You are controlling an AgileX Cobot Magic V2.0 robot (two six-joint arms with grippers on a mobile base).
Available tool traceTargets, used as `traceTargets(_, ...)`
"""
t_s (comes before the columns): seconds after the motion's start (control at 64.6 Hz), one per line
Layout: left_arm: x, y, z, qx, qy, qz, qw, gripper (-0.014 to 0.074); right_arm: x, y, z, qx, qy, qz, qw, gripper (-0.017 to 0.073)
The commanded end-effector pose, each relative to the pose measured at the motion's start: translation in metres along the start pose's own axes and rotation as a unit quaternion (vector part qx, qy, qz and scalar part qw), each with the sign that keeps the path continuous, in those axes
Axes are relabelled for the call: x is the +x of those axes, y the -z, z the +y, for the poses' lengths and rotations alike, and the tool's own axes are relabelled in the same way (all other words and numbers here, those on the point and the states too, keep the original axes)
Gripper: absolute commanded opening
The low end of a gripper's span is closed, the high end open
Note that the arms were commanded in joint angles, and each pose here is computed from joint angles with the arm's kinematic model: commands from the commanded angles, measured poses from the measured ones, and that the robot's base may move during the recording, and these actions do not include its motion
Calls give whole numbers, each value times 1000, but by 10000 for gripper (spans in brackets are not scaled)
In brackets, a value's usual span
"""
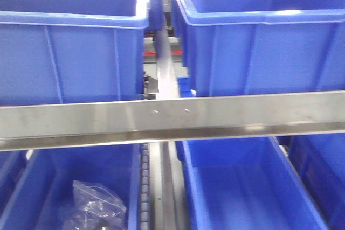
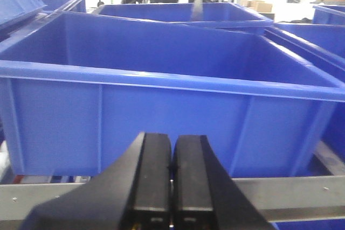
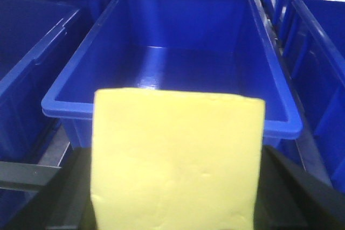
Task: Place yellow foam block on left shelf second layer
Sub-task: 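Turn the base to face the shelf of blue bins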
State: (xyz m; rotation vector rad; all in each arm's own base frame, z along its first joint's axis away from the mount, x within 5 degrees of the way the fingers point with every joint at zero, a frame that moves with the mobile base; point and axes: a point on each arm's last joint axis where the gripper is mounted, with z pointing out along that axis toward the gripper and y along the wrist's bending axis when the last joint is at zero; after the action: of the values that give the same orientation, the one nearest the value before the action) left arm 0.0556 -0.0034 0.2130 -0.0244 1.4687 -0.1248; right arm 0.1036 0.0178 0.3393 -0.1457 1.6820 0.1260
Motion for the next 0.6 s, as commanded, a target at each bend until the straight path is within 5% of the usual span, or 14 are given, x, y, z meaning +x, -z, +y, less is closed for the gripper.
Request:
traceTargets(0.0, 0, 1, -1, 11, 5, -39, 999, 136, -18, 3, -1, 4, 4, -59, 998, 393)
traceTargets(0.588, 0, 1, -1, 11, 5, -39, 999, 136, -20, 3, -1, 4, 4, -66, 998, 393)
